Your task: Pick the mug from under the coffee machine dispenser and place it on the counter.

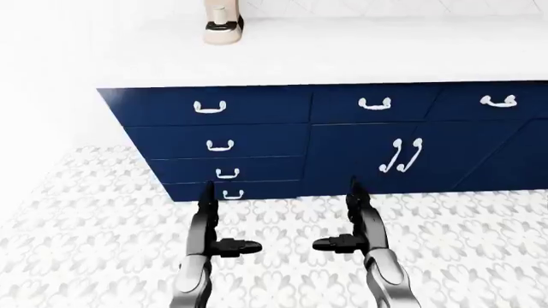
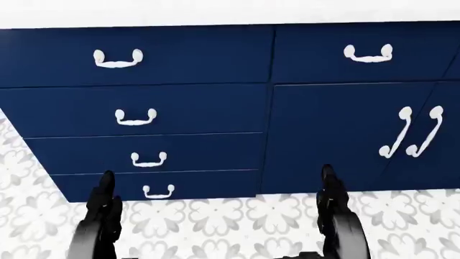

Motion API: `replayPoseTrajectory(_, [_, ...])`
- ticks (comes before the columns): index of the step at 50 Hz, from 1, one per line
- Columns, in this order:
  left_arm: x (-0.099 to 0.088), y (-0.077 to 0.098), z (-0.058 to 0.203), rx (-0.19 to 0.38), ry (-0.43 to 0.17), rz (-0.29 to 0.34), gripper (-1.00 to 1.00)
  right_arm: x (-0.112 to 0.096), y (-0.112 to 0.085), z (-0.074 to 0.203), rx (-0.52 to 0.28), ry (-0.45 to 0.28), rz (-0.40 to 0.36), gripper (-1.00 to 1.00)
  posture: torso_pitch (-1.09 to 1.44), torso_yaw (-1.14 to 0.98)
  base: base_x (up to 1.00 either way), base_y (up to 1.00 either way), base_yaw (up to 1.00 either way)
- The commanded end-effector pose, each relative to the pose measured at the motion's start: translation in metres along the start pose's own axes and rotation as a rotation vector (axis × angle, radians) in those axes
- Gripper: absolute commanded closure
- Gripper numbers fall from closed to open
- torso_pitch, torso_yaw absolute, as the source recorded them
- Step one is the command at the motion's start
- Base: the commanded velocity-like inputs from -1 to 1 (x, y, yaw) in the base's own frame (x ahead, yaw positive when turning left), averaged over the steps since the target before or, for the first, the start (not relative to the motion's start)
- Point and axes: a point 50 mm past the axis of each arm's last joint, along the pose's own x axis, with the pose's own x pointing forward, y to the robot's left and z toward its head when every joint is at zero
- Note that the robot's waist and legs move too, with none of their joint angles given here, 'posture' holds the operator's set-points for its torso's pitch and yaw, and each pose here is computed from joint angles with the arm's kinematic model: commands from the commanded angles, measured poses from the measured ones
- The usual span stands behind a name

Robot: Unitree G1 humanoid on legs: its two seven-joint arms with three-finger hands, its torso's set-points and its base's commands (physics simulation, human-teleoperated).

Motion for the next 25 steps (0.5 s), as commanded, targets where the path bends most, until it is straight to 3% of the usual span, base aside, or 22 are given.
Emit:
replayPoseTrajectory(1, [0.005, 0.005, 0.060, 0.063, -0.257, -0.025, -1.00, 0.004, -0.004, 0.054, -0.061, -0.235, 0.020, -1.00, 0.00, 0.00, 0.00, 0.00, 0.00])
replayPoseTrajectory(14, [0.006, 0.006, 0.056, 0.046, -0.230, -0.017, -1.00, 0.003, -0.002, 0.051, -0.069, -0.220, 0.029, -1.00, 0.00, 0.00, 0.00, 0.00, 0.00])
replayPoseTrajectory(25, [0.005, 0.014, 0.078, 0.034, -0.293, -0.005, -1.00, 0.006, -0.011, 0.073, -0.061, -0.270, 0.005, -1.00, 0.00, 0.00, 0.00, 0.00, 0.00])
